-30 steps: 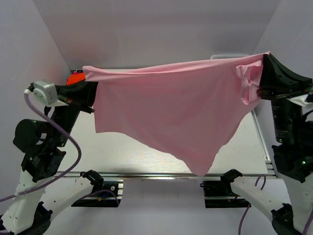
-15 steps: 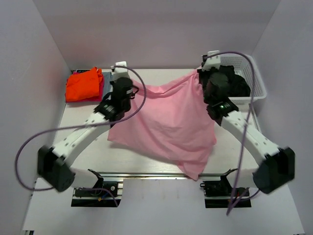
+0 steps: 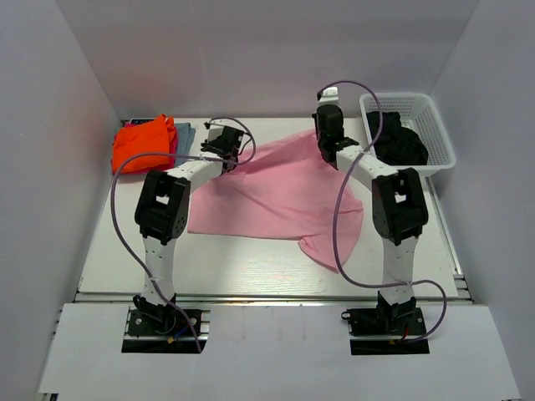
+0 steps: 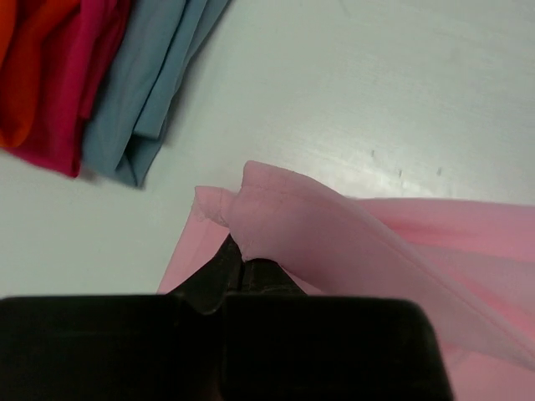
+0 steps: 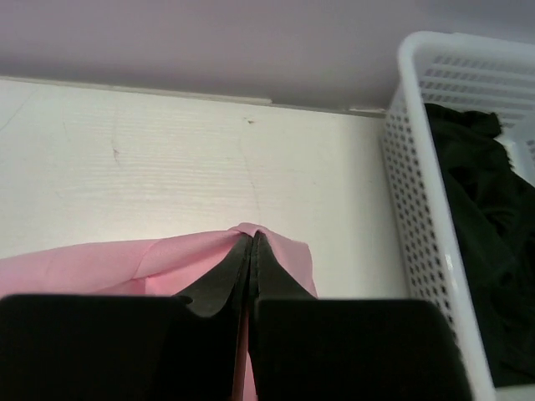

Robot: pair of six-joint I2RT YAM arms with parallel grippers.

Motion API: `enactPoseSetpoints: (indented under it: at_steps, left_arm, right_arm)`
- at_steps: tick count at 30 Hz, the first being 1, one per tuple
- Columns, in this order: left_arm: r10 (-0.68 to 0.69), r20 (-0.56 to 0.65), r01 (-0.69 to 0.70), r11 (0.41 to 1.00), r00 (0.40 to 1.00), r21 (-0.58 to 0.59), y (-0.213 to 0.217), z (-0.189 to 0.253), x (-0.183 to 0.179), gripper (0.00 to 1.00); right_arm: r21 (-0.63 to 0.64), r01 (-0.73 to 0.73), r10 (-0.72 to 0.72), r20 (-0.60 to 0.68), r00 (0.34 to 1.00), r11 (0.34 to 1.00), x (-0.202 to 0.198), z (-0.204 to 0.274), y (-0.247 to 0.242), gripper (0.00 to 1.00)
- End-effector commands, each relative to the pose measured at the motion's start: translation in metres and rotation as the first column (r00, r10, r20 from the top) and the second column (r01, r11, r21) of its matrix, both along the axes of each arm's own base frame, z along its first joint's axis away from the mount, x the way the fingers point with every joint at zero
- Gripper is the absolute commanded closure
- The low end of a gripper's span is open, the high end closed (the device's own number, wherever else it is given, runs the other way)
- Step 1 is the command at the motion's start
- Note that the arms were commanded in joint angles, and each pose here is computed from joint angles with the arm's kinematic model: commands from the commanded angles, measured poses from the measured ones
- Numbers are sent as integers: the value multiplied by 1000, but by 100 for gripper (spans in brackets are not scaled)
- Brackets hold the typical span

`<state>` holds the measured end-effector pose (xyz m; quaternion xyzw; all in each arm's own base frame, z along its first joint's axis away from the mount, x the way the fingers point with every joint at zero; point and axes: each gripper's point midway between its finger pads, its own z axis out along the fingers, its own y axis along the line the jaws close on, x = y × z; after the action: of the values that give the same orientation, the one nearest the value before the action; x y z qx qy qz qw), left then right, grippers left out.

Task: Fold and stack the t-shirts
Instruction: Flatten out the tshirt

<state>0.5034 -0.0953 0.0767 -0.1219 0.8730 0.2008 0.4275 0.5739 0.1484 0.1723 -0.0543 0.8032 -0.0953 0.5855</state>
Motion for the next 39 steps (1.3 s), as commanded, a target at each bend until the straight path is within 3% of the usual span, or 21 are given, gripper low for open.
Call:
enactPoseSetpoints:
  at_steps: [1,6,8,9,11,12,14,15,17,19,22,23,24,26,28,29,31,32,33,38,39]
  left_arm:
    - [-11,91,22,993,996,-117,-1,25,42,100]
    - [0,69,10,989,998,-146,9,4,70,100]
    - [1,100,16,986,995,-169,10,7,83,91]
    - [4,102,15,983,995,-181,14,2,88,60]
    - [-27,132,56,974,991,-220,10,11,103,18]
    - [-24,147,58,971,989,-232,14,18,108,1]
    - [-53,164,95,962,985,-256,10,30,116,0]
    - [-60,167,101,963,984,-249,11,35,118,0]
    - [-72,205,123,960,976,-253,9,66,116,0]
    - [-85,190,134,956,978,-261,10,72,102,0]
    - [-131,187,182,941,974,-285,8,93,72,0]
    - [-139,176,187,939,975,-290,8,95,62,0]
    - [-131,166,176,938,977,-300,12,100,42,0]
    - [-119,80,139,934,990,-330,9,76,3,0]
    - [-115,53,127,922,992,-365,11,70,-25,0]
    - [-110,33,113,902,993,-417,9,63,-52,0]
    - [-63,-45,37,894,997,-446,17,33,-92,0]
    - [-50,-20,35,887,999,-461,20,42,-103,0]
    - [-23,-23,10,887,999,-461,25,39,-112,0]
    - [187,-179,-243,892,966,-380,69,-7,-184,0]
    - [197,-186,-256,888,963,-383,70,-11,-190,0]
  right_arm:
    - [62,-15,12,41,999,998,34,16,8,100]
    - [65,-34,33,20,999,997,65,-22,14,100]
    - [72,-71,67,60,996,995,80,-24,23,100]
    - [75,-81,76,65,995,994,84,-27,25,97]
    - [80,-122,115,88,989,989,98,-30,33,79]
    - [90,-125,116,106,988,988,105,-24,35,51]
    - [97,-146,135,111,985,985,110,-8,40,28]
    - [95,-162,151,110,982,982,109,-1,43,10]
    - [79,-173,170,48,984,982,98,-3,46,10]
    - [88,-199,192,76,978,976,81,42,46,10]
    - [168,-231,223,65,973,958,32,81,39,10]
    - [209,-200,211,-33,977,957,12,51,34,10]
    - [240,-203,209,-2,978,949,-3,75,33,10]
    - [284,-144,182,-110,977,948,-44,44,21,10]
    - [376,-127,192,-139,972,918,-81,49,21,10]
    - [377,-86,195,-260,946,922,-108,4,15,10]
    - [436,-81,224,-289,931,896,-136,7,18,10]
    - [435,-53,237,-381,894,899,-160,-25,15,10]
    - [461,-70,267,-377,887,885,-173,-19,18,10]
    - [539,-89,408,-508,759,838,-256,-57,28,10]
    - [548,-75,433,-561,706,833,-278,-73,29,10]
